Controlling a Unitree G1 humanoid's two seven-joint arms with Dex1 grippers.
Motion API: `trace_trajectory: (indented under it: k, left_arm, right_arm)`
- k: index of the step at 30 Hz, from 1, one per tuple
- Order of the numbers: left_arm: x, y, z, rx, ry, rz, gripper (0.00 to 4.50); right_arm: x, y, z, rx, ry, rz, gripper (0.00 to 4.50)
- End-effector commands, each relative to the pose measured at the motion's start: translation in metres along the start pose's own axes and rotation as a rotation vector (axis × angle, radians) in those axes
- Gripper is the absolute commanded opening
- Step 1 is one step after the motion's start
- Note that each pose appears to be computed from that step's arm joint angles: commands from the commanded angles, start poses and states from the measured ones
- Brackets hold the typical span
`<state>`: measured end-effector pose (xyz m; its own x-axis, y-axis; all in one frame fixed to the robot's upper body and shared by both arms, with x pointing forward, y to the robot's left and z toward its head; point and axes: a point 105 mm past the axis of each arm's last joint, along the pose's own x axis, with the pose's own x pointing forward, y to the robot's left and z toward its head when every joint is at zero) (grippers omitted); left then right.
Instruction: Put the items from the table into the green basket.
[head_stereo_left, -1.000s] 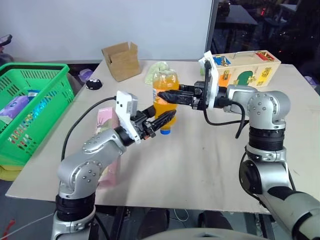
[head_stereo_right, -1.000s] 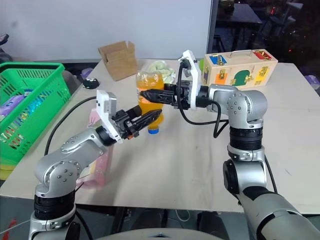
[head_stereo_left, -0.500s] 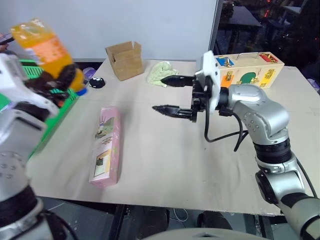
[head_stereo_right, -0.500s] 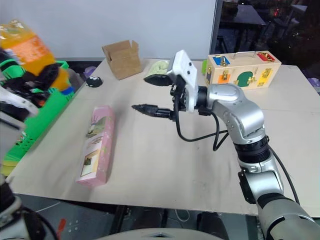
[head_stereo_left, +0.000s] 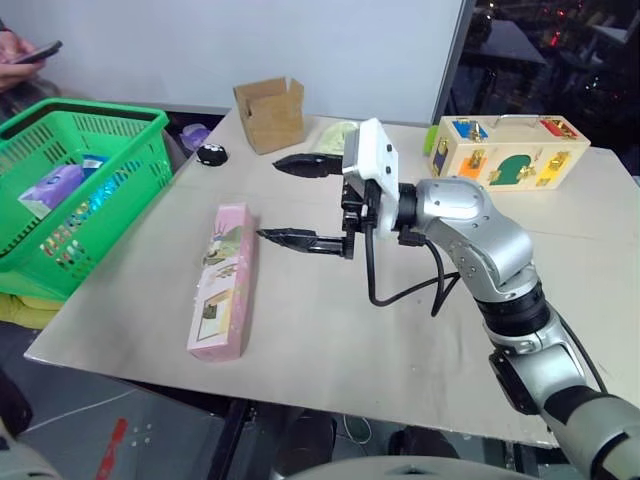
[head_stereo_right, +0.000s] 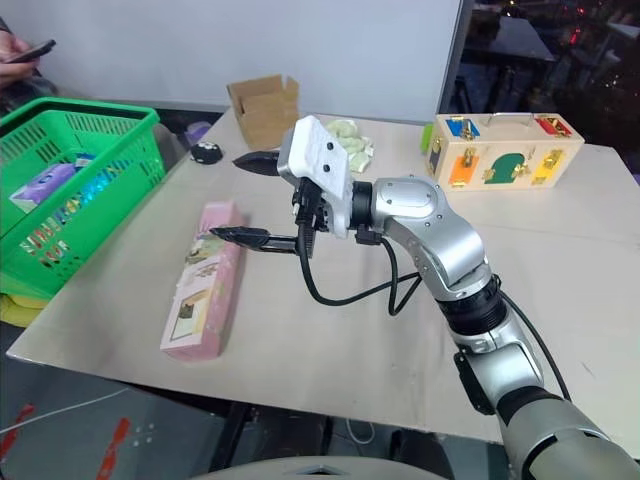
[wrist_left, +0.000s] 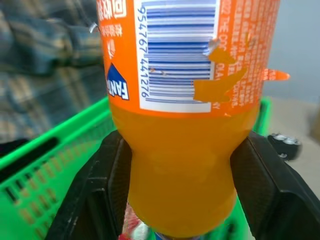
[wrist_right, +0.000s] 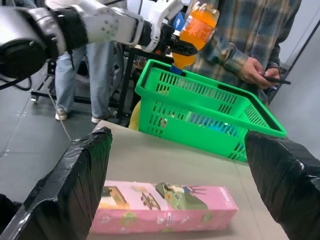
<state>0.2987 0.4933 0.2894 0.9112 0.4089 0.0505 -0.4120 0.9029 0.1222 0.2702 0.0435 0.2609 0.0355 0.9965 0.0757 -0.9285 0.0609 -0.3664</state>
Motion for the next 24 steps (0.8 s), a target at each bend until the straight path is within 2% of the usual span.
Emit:
trace_trajectory:
  k: [1, 2, 6, 10, 13, 16, 18, 19, 20, 24]
  left_arm:
    - [0.001, 0.009, 0.015, 0.095, -0.046, 0.02, 2.41]
    - [0.003, 0.008, 0.01, 0.107, -0.032, 0.017, 2.41]
    - [0.001, 0.022, -0.006, 0.145, 0.017, 0.107, 4.3]
    - [-0.008, 0.044, -0.007, 0.164, 0.016, 0.219, 4.41]
    - [-0.011, 0.047, -0.003, 0.178, -0.01, 0.218, 4.41]
    - [-0.005, 0.017, 0.004, 0.053, -0.053, 0.01, 4.41]
    - [-0.02, -0.046, 0.002, -0.132, 0.035, -0.311, 4.41]
    - [-0.041, -0.079, -0.005, -0.192, 0.11, -0.448, 4.41]
    - [-0.063, -0.1, -0.014, -0.219, 0.193, -0.519, 4.41]
    - [-0.104, -0.129, -0.029, -0.247, 0.324, -0.54, 4.41]
  right_arm:
    - [-0.002, 0.003, 0.017, -0.038, -0.038, 0.019, 4.47]
    - [-0.002, 0.003, 0.018, -0.035, -0.038, 0.02, 4.47]
    - [-0.004, 0.002, 0.019, -0.028, -0.03, 0.008, 4.5]
    - [-0.006, 0.002, 0.017, -0.025, -0.015, -0.012, 4.5]
    - [-0.008, 0.001, 0.015, -0.018, -0.01, -0.026, 4.5]
    - [-0.012, 0.0, 0.01, -0.021, 0.017, -0.039, 4.5]
    - [-0.023, 0.0, 0.0, -0.019, 0.061, -0.043, 4.5]
    - [-0.029, 0.0, -0.005, -0.018, 0.083, -0.047, 4.5]
    - [-0.032, 0.0, -0.009, -0.015, 0.1, -0.05, 4.5]
    - [-0.042, 0.001, -0.016, -0.003, 0.126, -0.049, 4.5]
